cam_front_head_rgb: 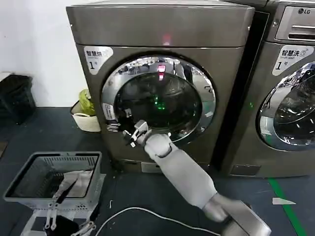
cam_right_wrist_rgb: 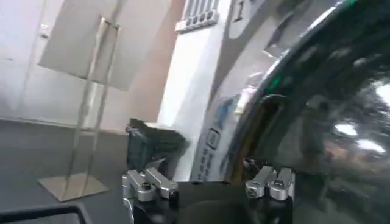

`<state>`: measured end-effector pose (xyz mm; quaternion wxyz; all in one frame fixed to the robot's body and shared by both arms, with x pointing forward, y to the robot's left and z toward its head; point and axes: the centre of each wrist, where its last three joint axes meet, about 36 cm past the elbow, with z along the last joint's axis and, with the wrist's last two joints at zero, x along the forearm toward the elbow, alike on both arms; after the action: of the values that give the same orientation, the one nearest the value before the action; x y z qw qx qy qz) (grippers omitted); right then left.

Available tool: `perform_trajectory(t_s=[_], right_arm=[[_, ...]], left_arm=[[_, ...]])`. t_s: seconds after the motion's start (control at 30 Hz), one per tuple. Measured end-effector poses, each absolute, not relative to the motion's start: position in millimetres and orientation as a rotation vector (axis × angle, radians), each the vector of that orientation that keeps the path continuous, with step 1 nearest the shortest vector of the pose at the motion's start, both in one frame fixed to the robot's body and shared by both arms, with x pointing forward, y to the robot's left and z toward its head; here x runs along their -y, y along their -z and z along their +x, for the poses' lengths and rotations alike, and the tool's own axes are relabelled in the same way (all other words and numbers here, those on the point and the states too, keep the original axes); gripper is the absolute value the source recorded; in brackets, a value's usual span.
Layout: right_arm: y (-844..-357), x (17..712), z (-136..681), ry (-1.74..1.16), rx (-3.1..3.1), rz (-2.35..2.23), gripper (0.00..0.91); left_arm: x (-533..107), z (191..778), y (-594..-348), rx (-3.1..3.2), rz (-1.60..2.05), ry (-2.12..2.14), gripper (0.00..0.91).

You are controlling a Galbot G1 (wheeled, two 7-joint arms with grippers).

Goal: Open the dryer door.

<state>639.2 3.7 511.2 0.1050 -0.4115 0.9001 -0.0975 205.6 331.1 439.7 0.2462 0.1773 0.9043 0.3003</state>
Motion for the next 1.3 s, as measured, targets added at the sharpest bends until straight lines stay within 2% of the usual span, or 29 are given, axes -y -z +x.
perform_trajectory(t_s=[0.63,1.3], right_arm=[[-507.1,-2.9,638.1,0.242,-2.408,-1.568,0.907],[-507.6,75.0,617.3,0.184,-2.02,-1.996,0.907]], left_arm=[[-336.9,203.7,-438.8,-2.469,0.457,-0.844,0.907],[-389.4,213.4,-452.9,-2.552,0.347,-0.935,0.907]])
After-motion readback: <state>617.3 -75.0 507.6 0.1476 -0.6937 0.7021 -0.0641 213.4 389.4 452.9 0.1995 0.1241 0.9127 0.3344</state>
